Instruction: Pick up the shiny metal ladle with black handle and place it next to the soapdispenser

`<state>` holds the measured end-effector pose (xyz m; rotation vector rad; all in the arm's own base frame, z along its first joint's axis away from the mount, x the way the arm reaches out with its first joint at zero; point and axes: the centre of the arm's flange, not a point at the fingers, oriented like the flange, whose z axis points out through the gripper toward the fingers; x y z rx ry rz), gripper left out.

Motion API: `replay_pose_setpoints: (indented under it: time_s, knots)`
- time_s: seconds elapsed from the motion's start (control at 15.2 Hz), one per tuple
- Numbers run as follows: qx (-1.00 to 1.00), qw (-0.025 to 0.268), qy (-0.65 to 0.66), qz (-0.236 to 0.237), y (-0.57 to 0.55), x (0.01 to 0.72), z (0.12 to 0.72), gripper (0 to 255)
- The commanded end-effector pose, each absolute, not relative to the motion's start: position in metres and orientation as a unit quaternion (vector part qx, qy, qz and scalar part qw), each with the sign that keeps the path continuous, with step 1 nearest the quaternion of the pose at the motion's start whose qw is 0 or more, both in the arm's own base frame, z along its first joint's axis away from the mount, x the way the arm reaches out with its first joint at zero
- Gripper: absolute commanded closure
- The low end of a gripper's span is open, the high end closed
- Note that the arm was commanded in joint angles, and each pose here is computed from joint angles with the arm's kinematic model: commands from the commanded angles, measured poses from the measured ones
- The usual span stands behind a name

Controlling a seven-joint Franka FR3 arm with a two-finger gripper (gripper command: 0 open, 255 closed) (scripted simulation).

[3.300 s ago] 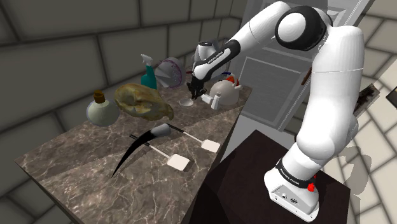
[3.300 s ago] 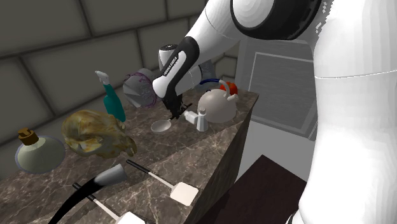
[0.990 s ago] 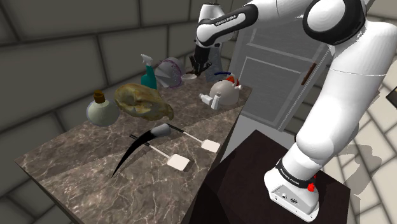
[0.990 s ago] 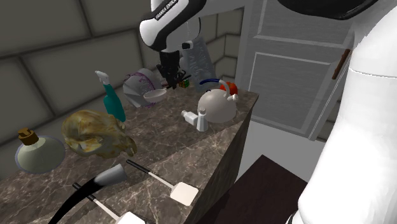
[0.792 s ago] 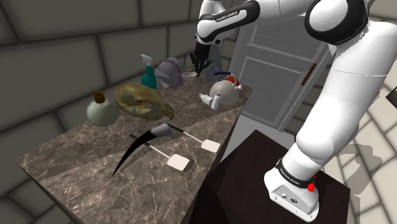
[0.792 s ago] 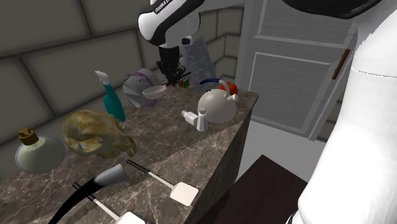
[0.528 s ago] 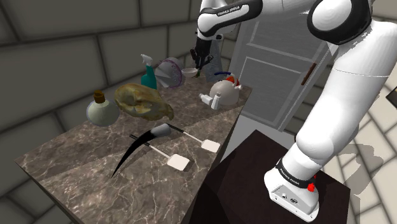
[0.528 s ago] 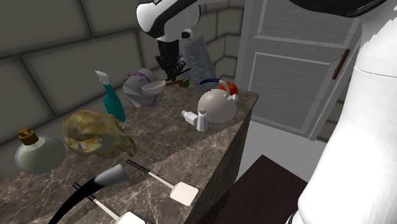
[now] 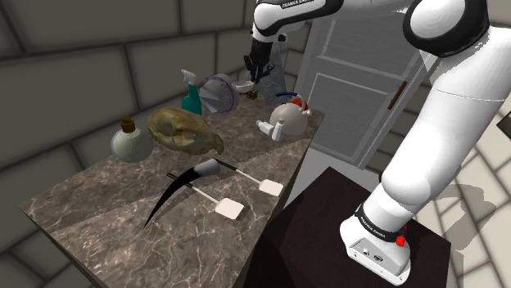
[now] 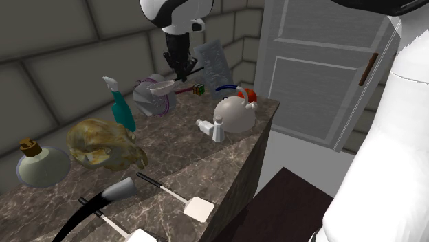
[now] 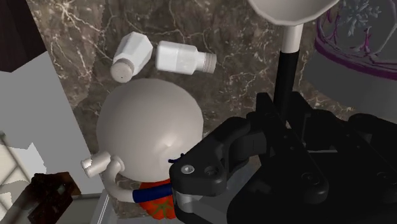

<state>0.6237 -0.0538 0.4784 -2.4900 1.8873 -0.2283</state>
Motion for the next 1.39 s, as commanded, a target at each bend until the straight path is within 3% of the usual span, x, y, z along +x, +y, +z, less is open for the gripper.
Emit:
replay_pose_setpoints:
  time_s: [0.0, 1.32]
  knots:
    - [-0.795, 0.004, 0.603, -0.073, -0.032, 0.62, 0.479, 255]
    - [-0.795, 0.004, 0.603, -0.073, 0.226, 0.564, 0.479, 255]
